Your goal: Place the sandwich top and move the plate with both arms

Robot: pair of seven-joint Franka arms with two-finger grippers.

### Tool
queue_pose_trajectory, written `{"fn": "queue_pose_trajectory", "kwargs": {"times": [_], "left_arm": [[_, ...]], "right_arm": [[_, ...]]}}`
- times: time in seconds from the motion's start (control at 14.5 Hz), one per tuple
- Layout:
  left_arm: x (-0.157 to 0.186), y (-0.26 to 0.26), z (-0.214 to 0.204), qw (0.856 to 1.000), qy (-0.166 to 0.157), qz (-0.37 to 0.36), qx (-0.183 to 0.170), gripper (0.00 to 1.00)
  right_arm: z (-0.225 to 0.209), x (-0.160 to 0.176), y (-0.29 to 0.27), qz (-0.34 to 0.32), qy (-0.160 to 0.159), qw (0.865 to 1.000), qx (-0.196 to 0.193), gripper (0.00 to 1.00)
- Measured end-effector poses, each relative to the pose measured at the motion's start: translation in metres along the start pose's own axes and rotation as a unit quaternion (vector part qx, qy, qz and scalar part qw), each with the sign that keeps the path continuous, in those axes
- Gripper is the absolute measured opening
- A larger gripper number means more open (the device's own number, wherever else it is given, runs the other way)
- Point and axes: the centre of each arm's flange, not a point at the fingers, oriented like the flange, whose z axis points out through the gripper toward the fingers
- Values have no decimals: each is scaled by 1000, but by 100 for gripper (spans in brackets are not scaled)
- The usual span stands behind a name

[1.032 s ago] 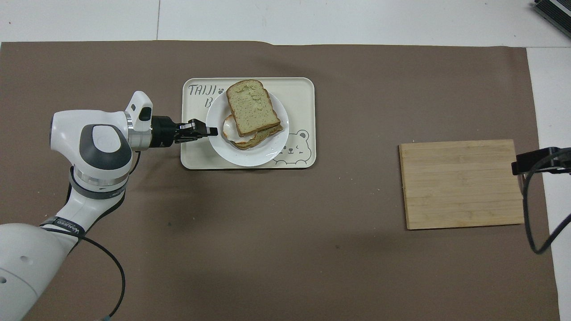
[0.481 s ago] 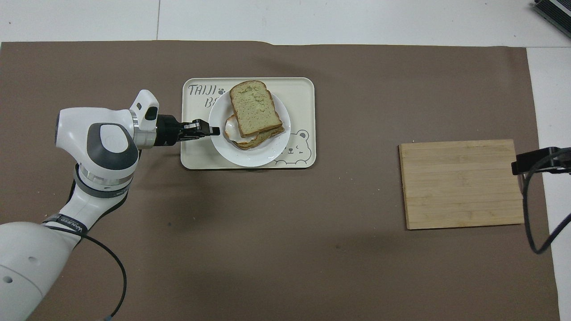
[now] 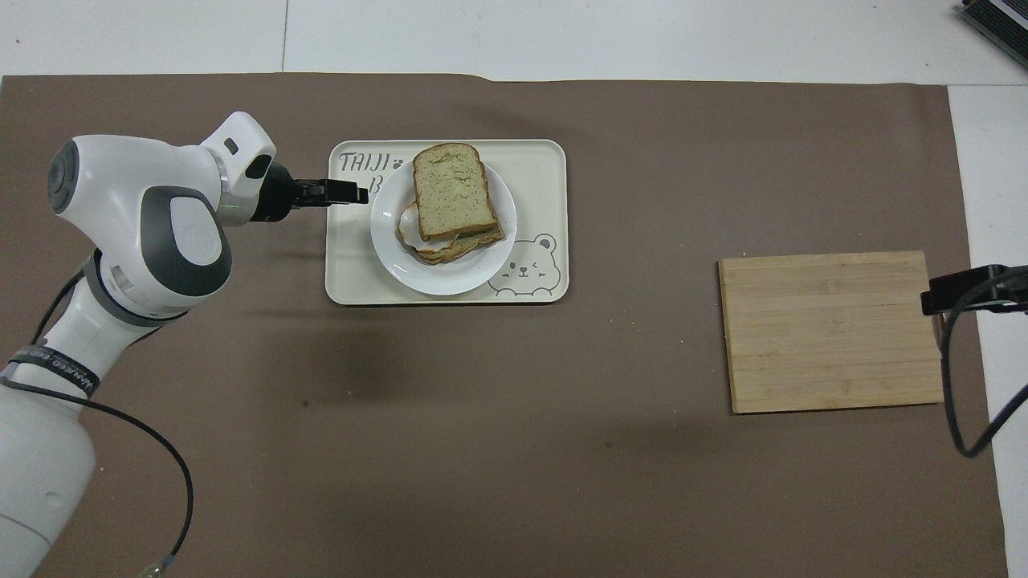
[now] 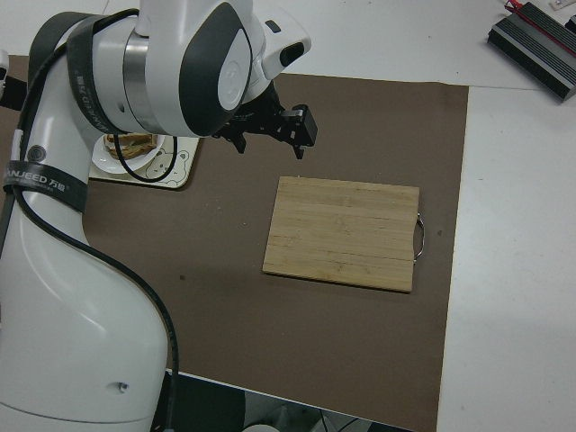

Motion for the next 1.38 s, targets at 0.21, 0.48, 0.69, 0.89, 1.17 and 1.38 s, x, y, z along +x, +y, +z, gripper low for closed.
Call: {"fn": "queue_pose_trajectory", "kwargs": {"times": [0.21, 0.48, 0.69, 0.89, 1.17, 1.38], "left_arm": [[1, -11, -55, 995, -34, 61, 74, 100], [-16, -22, -179, 980, -84, 88, 156, 100], [-35, 6, -253, 971, -122, 99, 180, 100], [-47, 30, -302, 966, -153, 97, 184, 100], [-51, 55, -351, 964, -167, 92, 185, 100], [-49, 62, -359, 968, -151, 30, 196, 100]], "right_arm": [[0, 0, 0, 0, 0, 1000, 0, 100], [0, 0, 0, 0, 0, 1000, 0, 100], [0, 0, 0, 0, 0, 1000, 0, 100], [0, 0, 0, 0, 0, 1000, 0, 100], [0, 0, 0, 0, 0, 1000, 0, 100], [0, 0, 0, 0, 0, 1000, 0, 100]]}}
